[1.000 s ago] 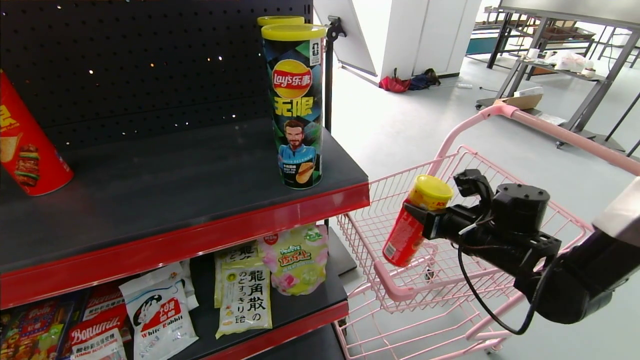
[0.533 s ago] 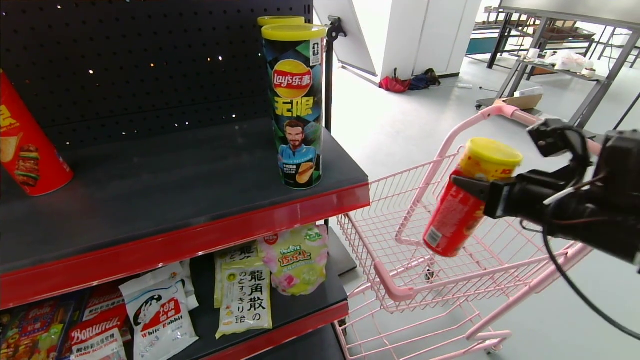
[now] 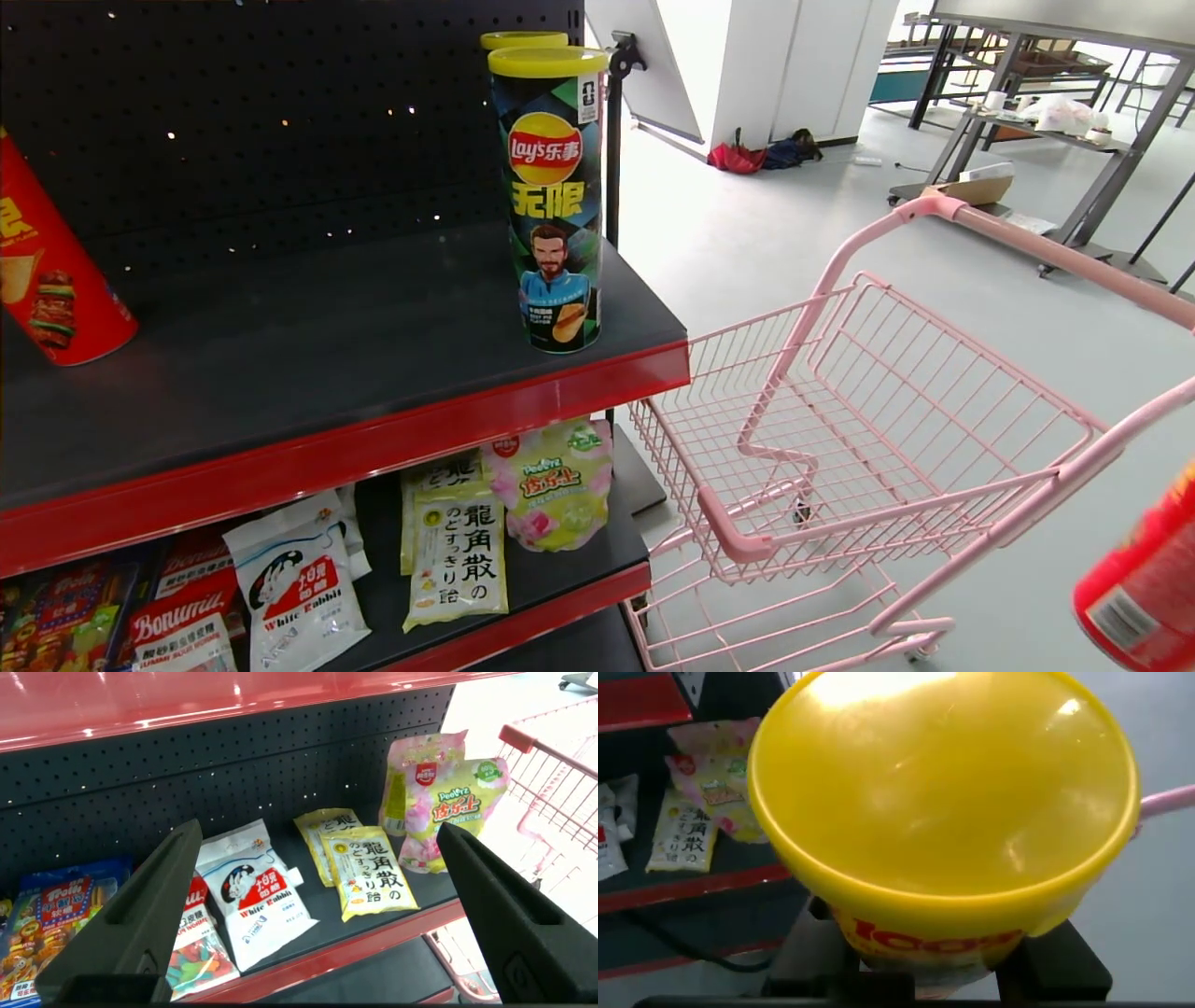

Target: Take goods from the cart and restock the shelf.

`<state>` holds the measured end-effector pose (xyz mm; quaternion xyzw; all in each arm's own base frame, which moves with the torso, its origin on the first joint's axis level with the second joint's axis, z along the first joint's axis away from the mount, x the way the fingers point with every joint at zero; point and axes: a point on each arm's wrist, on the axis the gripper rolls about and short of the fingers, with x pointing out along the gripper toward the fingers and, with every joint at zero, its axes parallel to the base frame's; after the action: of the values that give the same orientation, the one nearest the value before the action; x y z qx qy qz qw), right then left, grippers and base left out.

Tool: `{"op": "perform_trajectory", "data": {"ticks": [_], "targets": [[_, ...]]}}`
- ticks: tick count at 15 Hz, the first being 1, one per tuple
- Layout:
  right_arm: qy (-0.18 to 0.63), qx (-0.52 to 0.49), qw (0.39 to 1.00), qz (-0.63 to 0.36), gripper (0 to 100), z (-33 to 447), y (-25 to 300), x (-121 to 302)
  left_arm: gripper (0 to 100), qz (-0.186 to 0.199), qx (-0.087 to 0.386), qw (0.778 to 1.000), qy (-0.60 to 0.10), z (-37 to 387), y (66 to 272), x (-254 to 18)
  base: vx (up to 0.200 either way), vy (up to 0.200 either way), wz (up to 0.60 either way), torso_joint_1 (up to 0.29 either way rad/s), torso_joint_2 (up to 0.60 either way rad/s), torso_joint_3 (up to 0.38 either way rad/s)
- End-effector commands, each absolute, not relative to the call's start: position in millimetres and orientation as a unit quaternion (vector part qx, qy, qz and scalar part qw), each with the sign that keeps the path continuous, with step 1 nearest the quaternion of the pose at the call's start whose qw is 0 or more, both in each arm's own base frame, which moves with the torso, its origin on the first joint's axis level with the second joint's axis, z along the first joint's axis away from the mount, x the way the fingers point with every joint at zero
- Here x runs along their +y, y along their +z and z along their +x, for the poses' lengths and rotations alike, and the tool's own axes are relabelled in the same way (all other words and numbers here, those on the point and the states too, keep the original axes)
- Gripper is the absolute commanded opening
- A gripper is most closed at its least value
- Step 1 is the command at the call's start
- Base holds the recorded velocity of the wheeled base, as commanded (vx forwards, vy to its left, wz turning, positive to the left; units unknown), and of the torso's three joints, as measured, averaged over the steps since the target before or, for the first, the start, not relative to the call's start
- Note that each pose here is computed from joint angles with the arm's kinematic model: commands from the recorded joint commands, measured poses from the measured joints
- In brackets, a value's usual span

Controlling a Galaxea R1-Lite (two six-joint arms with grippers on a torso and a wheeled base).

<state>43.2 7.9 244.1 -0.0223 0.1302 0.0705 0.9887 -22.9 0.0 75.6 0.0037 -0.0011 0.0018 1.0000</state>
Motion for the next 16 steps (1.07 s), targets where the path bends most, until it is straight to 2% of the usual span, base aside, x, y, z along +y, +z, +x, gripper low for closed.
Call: {"op": "perform_trajectory", "data": {"ticks": [1,2,13,16], "targets": [[0.009,0.070,0.997,-0.028,0,-27,227,-9,100,0.004,-0.001,1.000,0.002,-23,76,0,0.000,0.000,0.00,0.000,0.00,0.000],[-0.015,0.074,0.997,-0.034,0,-27,226,-10,100,0.004,-0.001,1.000,0.002,-23,76,0,0.000,0.000,0.00,0.000,0.00,0.000],[-0.008,0.090,0.994,-0.059,0,-24,218,-9,100,0.005,-0.001,1.000,0.002,-23,76,0,0.000,0.000,0.00,0.000,0.00,0.000],[-0.007,0.097,0.993,-0.061,0,-22,214,-9,100,0.005,-0.001,1.000,0.002,-23,76,0,0.000,0.000,0.00,0.118,-0.34,-0.220]]}}
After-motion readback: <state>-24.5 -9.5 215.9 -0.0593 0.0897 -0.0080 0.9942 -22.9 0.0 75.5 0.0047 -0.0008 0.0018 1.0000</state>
